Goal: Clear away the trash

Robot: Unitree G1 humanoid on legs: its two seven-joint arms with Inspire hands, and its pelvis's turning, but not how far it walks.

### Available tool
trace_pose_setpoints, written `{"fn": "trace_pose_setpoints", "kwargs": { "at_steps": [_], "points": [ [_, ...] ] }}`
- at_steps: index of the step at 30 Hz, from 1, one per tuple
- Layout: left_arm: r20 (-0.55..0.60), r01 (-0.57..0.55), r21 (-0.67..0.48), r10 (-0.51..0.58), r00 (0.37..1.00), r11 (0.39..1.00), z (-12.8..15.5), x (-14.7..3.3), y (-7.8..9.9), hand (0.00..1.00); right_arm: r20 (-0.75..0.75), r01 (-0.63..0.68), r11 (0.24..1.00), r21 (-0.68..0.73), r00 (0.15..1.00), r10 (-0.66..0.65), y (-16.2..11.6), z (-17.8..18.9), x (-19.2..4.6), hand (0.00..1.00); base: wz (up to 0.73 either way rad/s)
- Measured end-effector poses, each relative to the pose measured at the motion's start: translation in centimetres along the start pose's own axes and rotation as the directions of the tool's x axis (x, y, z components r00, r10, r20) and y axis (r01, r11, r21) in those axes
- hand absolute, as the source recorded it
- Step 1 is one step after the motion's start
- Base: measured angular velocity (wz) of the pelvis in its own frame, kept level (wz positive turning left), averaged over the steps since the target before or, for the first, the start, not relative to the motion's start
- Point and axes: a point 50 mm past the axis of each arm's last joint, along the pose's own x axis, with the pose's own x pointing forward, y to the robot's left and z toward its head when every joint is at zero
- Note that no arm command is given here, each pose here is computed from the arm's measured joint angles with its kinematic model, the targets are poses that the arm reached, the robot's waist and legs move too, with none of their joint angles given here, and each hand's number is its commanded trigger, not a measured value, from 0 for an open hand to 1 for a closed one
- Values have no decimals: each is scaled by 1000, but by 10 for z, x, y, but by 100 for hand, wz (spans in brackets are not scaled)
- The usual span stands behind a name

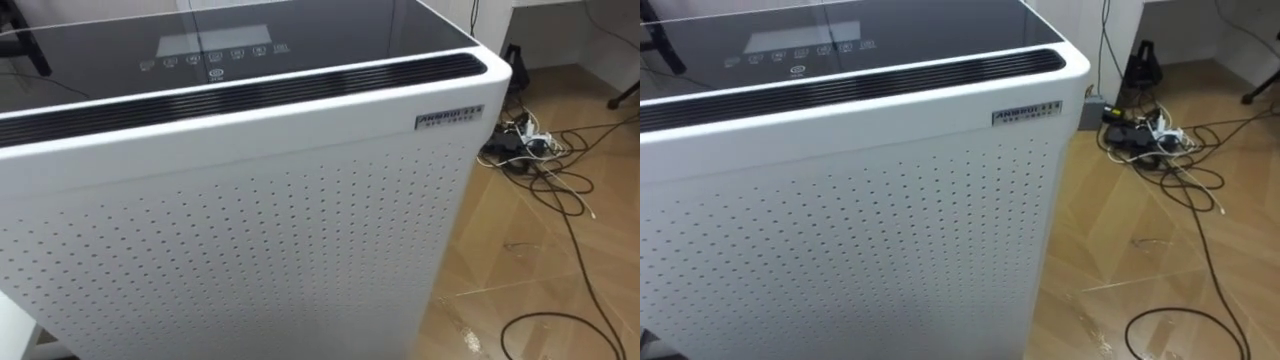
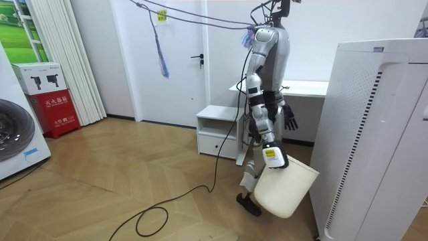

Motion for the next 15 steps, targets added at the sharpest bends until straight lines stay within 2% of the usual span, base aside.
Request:
{"fn": "trace_pose_setpoints", "kwargs": {
  "at_steps": [5, 10, 15],
  "points": [
    [-79, -78, -100, 71, 994, 992, -22, -4, 3, 0, -62, 42, 994, 97, 997, -36, -1, -25, -7, 100, -7],
    [-146, -122, -109, 105, 984, 987, -34, -7, 6, 0, -103, 60, 986, 154, 994, -44, 2, -36, -9, 100, -4],
    [-240, -164, -134, 129, 962, 977, -47, -10, 6, 0, -178, 111, 954, 277, 982, -62, 0, -50, -11, 100, 4]
  ]
}}
